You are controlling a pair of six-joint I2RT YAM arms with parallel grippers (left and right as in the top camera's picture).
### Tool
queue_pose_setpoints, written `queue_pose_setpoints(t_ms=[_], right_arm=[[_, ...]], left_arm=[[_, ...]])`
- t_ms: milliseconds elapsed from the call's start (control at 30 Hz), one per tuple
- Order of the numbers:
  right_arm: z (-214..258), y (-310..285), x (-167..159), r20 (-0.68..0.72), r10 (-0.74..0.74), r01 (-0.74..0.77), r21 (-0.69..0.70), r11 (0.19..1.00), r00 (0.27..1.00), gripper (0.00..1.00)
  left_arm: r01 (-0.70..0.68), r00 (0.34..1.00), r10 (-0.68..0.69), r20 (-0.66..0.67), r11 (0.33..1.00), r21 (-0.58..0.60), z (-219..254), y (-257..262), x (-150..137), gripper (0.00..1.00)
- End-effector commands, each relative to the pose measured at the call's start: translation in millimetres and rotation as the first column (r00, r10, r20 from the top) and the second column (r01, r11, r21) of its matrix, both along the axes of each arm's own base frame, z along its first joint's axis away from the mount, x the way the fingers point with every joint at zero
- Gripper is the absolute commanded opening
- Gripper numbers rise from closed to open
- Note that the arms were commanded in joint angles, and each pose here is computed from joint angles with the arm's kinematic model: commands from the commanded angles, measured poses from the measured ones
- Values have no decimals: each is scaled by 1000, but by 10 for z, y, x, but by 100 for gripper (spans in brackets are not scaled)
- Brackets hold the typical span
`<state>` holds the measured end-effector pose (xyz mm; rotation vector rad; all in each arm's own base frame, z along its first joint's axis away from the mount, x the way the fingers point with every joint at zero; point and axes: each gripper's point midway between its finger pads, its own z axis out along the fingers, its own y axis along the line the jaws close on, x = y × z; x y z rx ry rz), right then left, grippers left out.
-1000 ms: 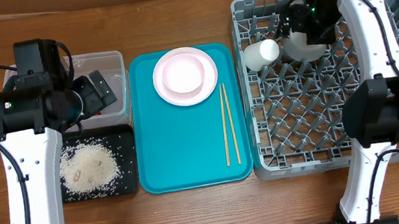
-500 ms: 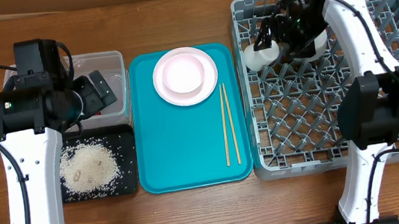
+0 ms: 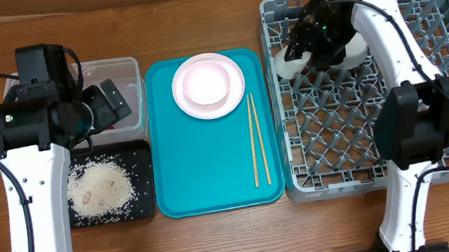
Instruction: Sort waste into correct bins and load items into the dishwasher
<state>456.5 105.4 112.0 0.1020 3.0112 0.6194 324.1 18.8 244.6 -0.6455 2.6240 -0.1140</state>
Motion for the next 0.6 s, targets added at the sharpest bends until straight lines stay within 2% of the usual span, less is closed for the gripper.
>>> queue_pose_setpoints(t_ms=[0,167,333,567], right_arm=[[84,-81,75,62,-22,27,-93,995,998,63],[100,-94,180,108,-22,34,-106,994,994,59],[91,-148,239,136,-22,43,-151,988,991,58],[75,-150,151,100,-17,33,-158,987,995,59]], left_arm=[[-12,1000,12,10,1000,11,36,35,9,100],[-12,1000,12,10,1000,11,36,36,9,100],[-12,1000,12,10,1000,11,36,35,9,100],[-12,1000,12,10,1000,11,36,36,9,100]])
